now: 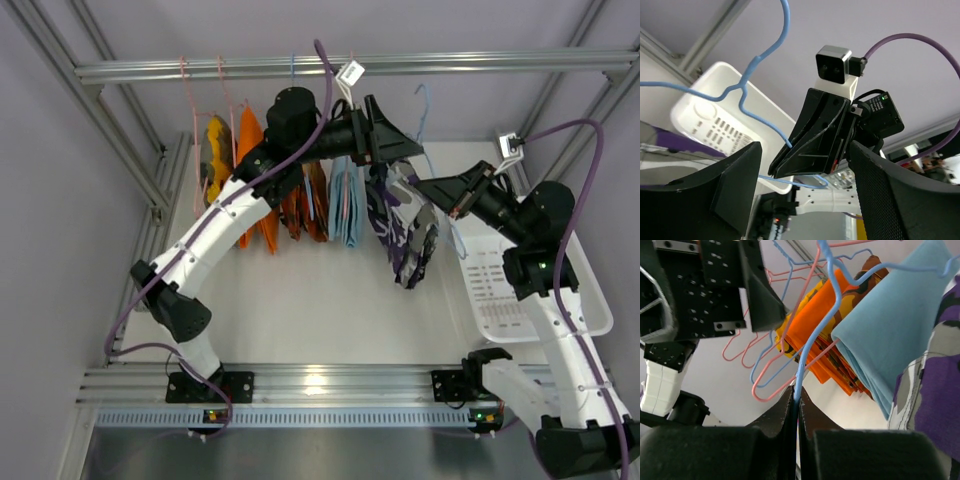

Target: Remove the trousers from the hanger

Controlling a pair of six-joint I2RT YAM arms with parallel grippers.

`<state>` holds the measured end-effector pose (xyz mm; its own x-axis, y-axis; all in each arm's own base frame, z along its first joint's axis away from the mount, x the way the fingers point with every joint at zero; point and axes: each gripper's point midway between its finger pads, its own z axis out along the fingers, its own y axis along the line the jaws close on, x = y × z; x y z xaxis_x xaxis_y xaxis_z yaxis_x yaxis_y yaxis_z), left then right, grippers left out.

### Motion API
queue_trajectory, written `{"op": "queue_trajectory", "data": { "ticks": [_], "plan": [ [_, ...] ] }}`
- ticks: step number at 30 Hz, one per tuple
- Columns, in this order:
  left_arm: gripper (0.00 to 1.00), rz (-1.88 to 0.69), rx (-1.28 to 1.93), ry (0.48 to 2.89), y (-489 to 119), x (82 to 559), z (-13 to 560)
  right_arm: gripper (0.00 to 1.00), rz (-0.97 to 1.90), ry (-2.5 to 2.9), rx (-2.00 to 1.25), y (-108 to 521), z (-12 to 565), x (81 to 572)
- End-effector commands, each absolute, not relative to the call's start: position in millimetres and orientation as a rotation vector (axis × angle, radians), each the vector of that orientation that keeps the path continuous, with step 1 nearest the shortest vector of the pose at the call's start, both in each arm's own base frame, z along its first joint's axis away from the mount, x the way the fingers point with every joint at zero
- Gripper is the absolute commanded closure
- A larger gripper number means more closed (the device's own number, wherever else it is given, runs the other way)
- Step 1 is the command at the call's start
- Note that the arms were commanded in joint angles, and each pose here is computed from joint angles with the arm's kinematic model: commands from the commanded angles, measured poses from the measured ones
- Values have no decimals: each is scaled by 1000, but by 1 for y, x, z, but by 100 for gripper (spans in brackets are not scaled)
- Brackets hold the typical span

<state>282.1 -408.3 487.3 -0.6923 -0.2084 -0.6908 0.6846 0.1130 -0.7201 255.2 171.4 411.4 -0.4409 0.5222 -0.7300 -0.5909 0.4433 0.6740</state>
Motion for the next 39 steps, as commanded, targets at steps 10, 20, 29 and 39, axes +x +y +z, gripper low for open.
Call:
{"op": "queue_trajectory", "data": {
  "ticks": [10, 20, 29, 39],
  "plan": [
    [28, -1803, 262, 1785, -451, 277, 472, 100, 1185, 1231, -273, 169, 498, 208],
    [34, -1841, 241, 1726, -465, 274, 490, 100, 1204, 1280, -247, 172, 475, 204],
    [56, -1893, 260, 1666, -477, 268, 502, 100, 1217, 1336, -229, 179, 455, 210],
    [100, -1936, 415, 1550, -472, 249, 524, 44, 1178, 1342, -253, 179, 450, 209]
  ]
}}
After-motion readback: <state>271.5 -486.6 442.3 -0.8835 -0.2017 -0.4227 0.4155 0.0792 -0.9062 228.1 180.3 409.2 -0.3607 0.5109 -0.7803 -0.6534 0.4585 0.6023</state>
